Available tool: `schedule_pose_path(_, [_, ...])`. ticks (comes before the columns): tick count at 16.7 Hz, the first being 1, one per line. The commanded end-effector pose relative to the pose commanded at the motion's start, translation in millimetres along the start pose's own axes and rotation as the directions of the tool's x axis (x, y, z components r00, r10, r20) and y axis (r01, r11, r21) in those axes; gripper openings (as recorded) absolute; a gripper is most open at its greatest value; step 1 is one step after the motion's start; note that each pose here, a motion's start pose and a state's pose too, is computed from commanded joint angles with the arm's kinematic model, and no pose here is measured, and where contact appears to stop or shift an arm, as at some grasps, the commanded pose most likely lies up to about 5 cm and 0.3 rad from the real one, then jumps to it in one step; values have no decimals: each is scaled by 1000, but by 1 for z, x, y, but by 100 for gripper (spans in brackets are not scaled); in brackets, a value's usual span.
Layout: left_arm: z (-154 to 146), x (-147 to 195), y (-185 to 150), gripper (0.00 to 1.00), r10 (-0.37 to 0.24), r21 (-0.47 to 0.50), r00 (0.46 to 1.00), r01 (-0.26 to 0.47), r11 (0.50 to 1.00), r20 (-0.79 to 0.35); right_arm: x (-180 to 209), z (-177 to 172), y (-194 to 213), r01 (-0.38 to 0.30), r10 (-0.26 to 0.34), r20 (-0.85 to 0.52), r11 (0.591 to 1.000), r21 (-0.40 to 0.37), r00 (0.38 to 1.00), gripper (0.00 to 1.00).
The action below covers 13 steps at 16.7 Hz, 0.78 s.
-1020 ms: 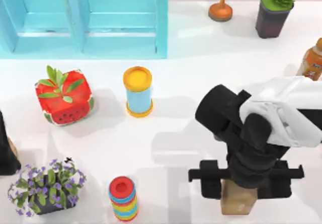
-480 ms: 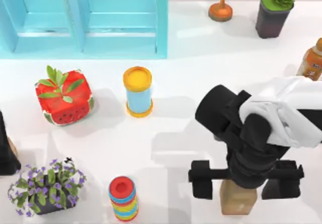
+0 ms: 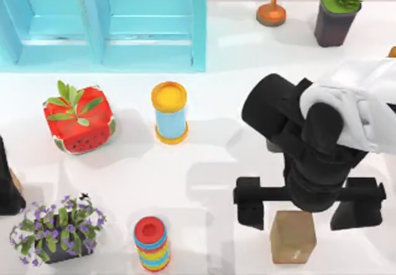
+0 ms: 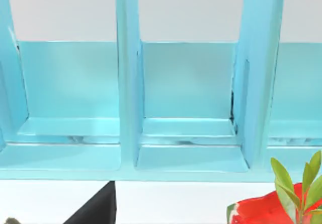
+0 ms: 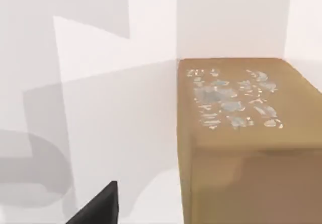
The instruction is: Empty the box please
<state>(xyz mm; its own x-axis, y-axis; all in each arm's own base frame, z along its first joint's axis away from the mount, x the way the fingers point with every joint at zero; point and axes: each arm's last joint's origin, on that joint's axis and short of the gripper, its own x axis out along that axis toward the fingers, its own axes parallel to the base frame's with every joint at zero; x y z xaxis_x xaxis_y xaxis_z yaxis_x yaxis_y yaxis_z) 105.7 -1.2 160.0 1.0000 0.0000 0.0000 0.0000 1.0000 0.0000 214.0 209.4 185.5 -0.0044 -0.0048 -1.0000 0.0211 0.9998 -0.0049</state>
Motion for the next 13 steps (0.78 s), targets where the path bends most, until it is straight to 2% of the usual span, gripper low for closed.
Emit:
schedule_pose_path(4, [0, 0, 0, 100, 0, 0, 1000, 0, 1000, 0, -32, -3, -1, -4, 4, 6, 1000, -14, 1000, 100])
schedule_pose_path(9, [0, 0, 0, 100, 0, 0, 1000, 0, 1000, 0, -31, -2, -2, -2, 2, 4, 1000, -12, 1000, 100])
schedule_pose_path(13, [0, 0, 0, 100, 0, 0, 1000, 0, 1000, 0, -36, 30, -16, 8, -8, -7, 1000, -13, 1000, 100])
